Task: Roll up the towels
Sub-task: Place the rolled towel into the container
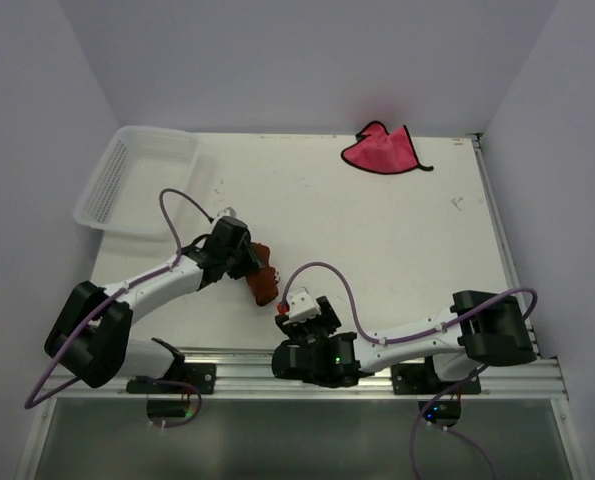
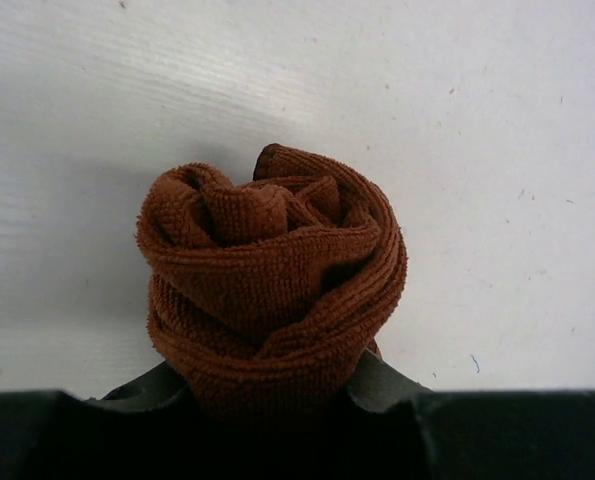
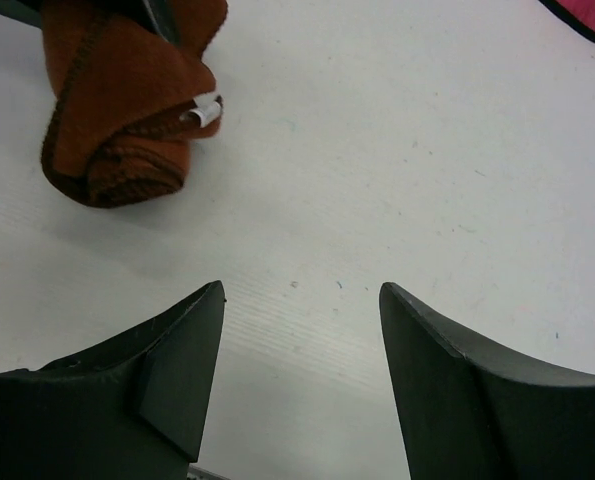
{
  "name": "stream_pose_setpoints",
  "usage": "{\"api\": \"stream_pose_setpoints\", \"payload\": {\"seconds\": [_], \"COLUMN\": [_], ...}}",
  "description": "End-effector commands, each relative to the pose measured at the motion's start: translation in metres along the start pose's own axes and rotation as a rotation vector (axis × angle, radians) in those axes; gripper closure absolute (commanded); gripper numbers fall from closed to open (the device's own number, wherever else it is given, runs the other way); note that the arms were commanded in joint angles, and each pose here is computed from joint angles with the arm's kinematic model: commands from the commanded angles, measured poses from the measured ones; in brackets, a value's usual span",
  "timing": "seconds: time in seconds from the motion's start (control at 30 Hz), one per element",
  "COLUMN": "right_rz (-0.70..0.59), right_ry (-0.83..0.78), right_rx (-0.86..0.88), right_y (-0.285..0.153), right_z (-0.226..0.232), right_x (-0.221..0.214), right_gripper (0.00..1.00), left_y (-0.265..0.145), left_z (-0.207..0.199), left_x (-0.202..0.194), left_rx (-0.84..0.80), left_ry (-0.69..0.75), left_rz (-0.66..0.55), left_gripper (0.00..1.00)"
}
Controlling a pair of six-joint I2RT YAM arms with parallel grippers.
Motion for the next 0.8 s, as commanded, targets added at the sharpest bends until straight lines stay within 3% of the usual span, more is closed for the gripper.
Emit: {"api": "stream_pose_setpoints", "payload": {"seconds": [0.0,0.43,0.57,0.77], "right_rz": [-0.018,-0.017,-0.006,0.04], "right_ry": [0.072,0.091,0.087,0.126], "right_rx": [-0.071,-0.093,-0.091,-0.063], "right_y": [-0.003,-0.007,-0.007,-0.001], "right_z": [-0.017,-0.033,-0.038,-0.049], "right_x": [-0.004,-0.011,-0.013,-0.016], "right_gripper": [0.33,0.33,0.32,0.32], "left_y": [-0.012,-0.06,-0.078,-0.1], "left_z": [-0.011,-0.04,-0.054,-0.041], "left_x": [0.023,0.112,0.168,0.258], "left_rx": [-0.017,0.074,0.181,0.297], "left_ry": [0.046,0.123,0.15,0.194], "left_rz": [-0.085,-0.403,-0.549,-0.684], "left_gripper": [1.0,1.0,1.0,1.0]}}
Point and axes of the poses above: each gripper's point midway between its finger pads, its own y axis out along the fingers, its own z axis along the line the jaws close on, x = y × z, the point moved 9 cm from there along -y, back along the fingers, and after that the axes turned 11 degrees about -y, right-handed, at the moved point
